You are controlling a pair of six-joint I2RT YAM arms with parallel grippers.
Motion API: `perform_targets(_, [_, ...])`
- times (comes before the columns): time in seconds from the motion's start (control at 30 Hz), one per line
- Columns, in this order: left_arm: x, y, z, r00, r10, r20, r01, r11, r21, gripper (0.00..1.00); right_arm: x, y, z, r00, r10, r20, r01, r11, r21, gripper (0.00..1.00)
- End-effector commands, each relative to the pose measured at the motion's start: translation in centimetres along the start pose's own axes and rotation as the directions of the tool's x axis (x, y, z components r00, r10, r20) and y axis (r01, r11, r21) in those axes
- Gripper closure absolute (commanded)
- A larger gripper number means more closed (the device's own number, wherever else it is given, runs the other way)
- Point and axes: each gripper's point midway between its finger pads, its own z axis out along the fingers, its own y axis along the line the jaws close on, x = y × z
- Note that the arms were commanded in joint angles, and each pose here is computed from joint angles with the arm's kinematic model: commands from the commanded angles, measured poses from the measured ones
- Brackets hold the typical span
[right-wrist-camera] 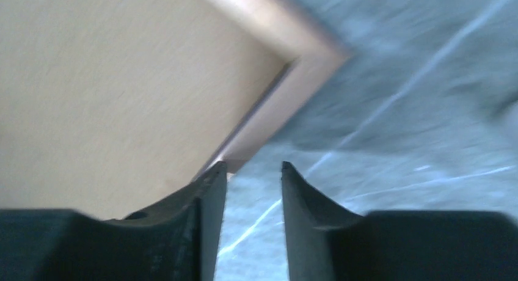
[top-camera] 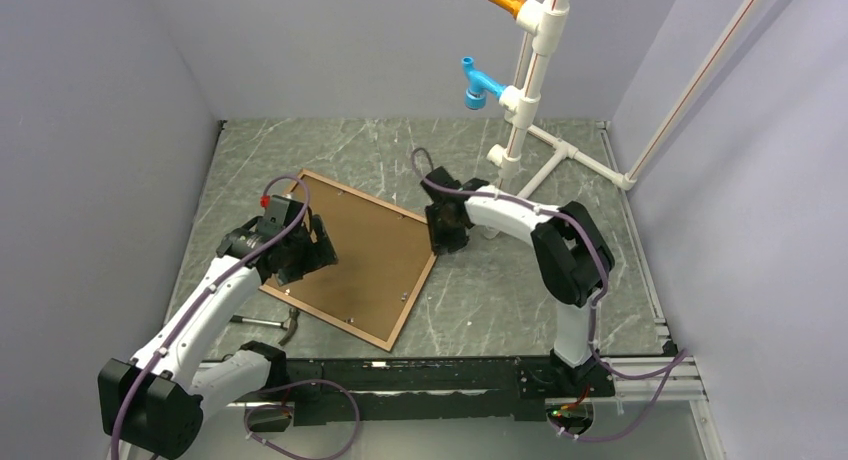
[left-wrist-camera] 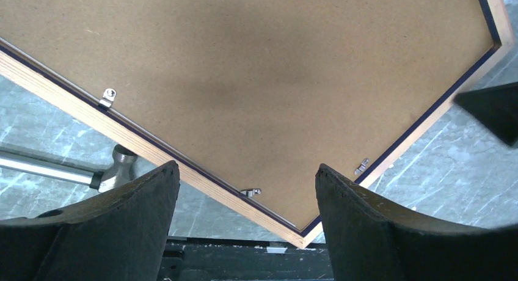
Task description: Put the photo into the frame
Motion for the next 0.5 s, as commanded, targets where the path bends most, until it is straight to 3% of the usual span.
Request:
perform_targets(0.0, [-0.1,0.8,0.2,1.000,0.012,0.002,-0.012,1.000,-0.017,0.15,-2.6,-5.8,0.7,0.997,-0.017,0.073,0.005,0.986,0.165,0.49])
perform_targets(0.13, [0.1,0.8,0.6,1.000,0.001,-0.008,-0.001,1.000,-0.009,0.15,-1.9,-3.3,-1.2,0.996,0.028,0.088,-0.029,0.999,0.014,0.29])
perform_targets(0.27, [0.3,0.7,0.7,1.000,-0.005,-0.011,0.005,1.000,0.001,0.15,1.4,0.2,-1.8,0.998,0.060,0.021,-0.056,0.986,-0.154,0.24])
perform_targets(0.47, [0.6,0.5,1.0,1.000,-0.011,-0.017,0.011,1.000,0.019,0.16,3.8,3.5,0.5,0.997,0.064,-0.035,-0.070,0.977,-0.202,0.19])
